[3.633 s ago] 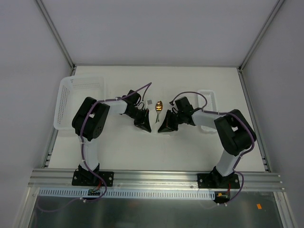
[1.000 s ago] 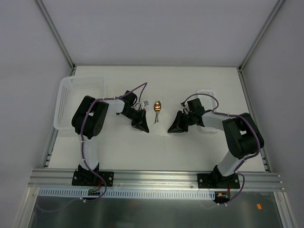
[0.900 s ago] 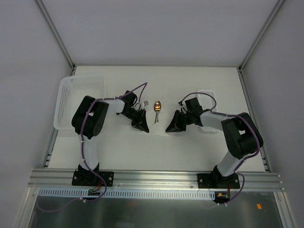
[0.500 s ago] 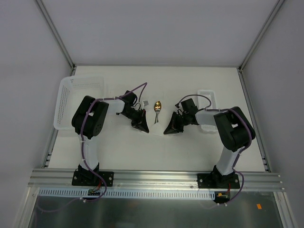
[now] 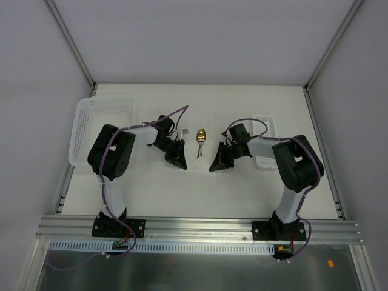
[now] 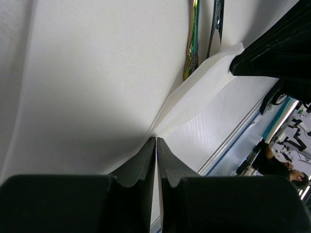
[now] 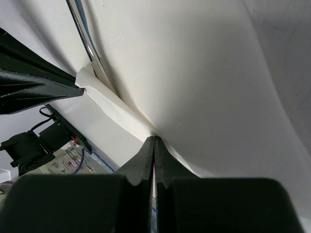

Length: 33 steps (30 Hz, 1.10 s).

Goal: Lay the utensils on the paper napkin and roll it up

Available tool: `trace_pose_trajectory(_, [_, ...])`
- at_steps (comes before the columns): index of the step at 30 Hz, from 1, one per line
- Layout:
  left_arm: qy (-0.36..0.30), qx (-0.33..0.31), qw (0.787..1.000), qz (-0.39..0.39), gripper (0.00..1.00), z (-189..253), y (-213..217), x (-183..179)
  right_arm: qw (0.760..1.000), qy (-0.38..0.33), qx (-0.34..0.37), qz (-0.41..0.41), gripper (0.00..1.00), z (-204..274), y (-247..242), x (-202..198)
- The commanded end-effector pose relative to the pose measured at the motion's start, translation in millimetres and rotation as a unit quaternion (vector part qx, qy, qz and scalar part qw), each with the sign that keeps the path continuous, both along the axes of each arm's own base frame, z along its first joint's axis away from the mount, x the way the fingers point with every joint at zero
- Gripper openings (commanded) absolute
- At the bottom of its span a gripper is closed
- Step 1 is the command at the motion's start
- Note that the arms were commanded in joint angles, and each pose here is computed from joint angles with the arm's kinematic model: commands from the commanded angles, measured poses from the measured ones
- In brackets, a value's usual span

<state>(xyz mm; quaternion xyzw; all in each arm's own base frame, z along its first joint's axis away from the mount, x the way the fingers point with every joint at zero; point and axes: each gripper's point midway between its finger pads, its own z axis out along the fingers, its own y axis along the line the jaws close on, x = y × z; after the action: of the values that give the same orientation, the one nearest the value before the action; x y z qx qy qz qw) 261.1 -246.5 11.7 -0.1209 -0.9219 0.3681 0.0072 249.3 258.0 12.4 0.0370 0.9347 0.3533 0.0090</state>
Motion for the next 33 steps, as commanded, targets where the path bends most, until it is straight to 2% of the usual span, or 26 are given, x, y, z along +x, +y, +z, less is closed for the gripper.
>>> trace_pose_trajectory(1, [-0.010,0.108,0.994,-0.011,0.08,-24.3,45.0,-10.2,0.996,0.030,-0.090,-0.004,0.00,-33.4,-32.2,-14.2])
trace_pose_trajectory(8, [0.001,0.119,0.993,-0.013,0.06,-23.8,50.7,-11.4,0.995,0.033,-0.090,0.001,0.00,-32.7,-34.4,-14.8])
trace_pose_trajectory(10, [-0.006,0.090,0.996,-0.012,0.02,-10.9,44.7,-8.2,0.996,0.029,-0.089,0.009,0.00,-30.7,-34.0,-13.6])
trace_pose_trajectory(14, [-0.061,-0.052,0.995,-0.053,0.02,50.3,9.2,-1.4,0.996,0.021,-0.087,0.019,0.00,-25.8,-32.8,-10.8])
trace_pose_trajectory(19, [-0.131,-0.085,0.985,-0.073,0.03,82.8,-5.2,11.3,0.996,0.010,-0.084,0.027,0.00,-17.7,-30.9,-5.1])
trace_pose_trajectory(26, [-0.131,-0.088,0.983,-0.088,0.03,76.4,-34.7,6.0,0.996,0.005,-0.086,0.038,0.00,-15.3,-30.0,-1.2])
trace_pose_trajectory(33, [-0.084,-0.078,0.991,-0.070,0.03,45.3,-54.0,2.3,0.995,0.008,-0.089,0.041,0.00,-14.9,-29.7,-0.3])
